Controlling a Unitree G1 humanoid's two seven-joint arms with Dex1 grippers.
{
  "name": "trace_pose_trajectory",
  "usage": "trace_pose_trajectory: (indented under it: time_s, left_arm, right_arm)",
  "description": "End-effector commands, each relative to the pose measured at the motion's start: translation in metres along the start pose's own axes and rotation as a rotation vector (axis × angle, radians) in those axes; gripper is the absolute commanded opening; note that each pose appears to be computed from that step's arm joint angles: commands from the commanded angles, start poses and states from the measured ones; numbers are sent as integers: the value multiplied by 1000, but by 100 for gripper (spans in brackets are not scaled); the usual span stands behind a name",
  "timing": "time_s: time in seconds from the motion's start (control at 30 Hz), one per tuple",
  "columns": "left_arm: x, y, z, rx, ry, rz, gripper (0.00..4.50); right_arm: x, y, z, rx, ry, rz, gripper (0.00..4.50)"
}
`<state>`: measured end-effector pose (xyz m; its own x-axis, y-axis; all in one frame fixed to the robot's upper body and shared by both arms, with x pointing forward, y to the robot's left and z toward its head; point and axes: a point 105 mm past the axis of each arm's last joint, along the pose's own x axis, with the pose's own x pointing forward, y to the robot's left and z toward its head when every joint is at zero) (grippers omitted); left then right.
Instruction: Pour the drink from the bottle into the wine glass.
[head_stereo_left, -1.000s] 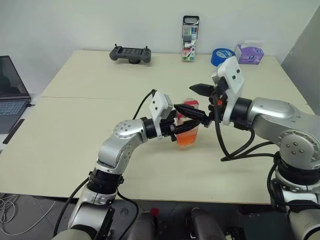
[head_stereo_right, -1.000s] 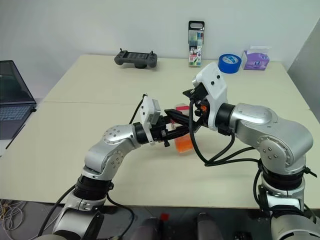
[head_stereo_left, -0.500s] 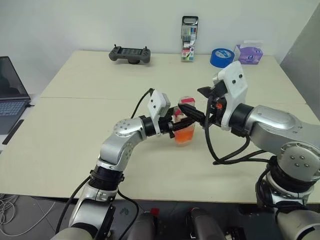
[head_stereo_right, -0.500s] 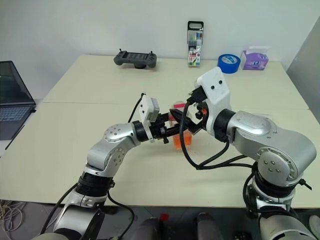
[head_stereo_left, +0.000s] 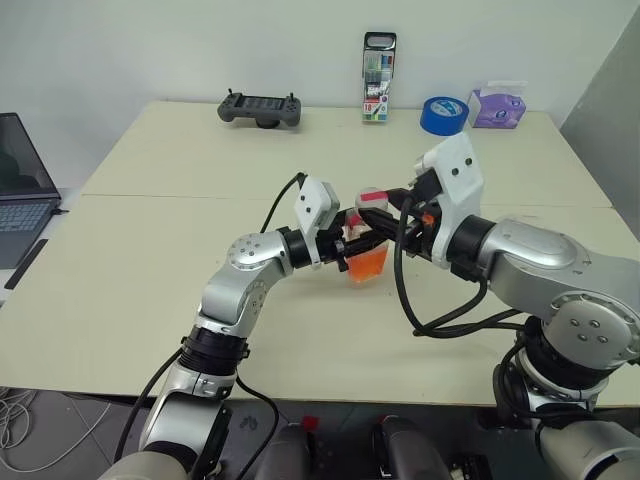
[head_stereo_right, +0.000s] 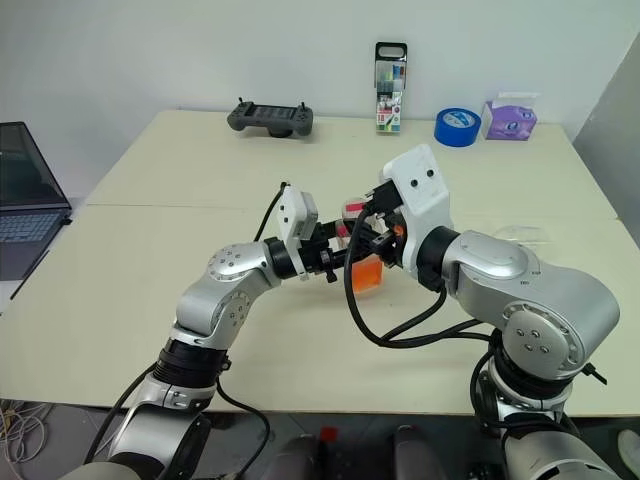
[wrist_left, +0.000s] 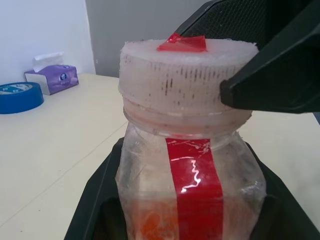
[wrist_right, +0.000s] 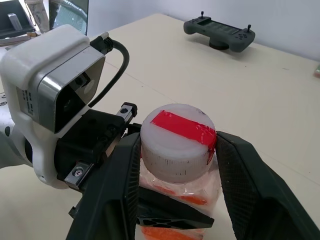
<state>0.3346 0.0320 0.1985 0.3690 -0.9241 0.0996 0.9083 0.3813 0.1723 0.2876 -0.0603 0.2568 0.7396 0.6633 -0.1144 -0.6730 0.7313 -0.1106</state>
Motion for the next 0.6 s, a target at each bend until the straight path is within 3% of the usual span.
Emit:
trace_pose_trajectory:
  time_s: [0.03, 0.1, 0.23, 0.6]
  left_arm:
    - [4, 0, 20, 56, -54, -11, 189]
    - [6, -2, 20, 53, -56, -16, 187]
    - [8, -6, 21, 63, -53, -35, 184]
    - [6, -4, 24, 75, -55, -16, 182]
  right_arm:
    - [-22, 22, 10, 31, -81, 372, 187]
    - [-39, 34, 3, 6, -61, 602, 187]
    - [-26, 0, -3, -157, 7, 617, 187]
    - [-24, -7, -8, -242, 15, 739, 187]
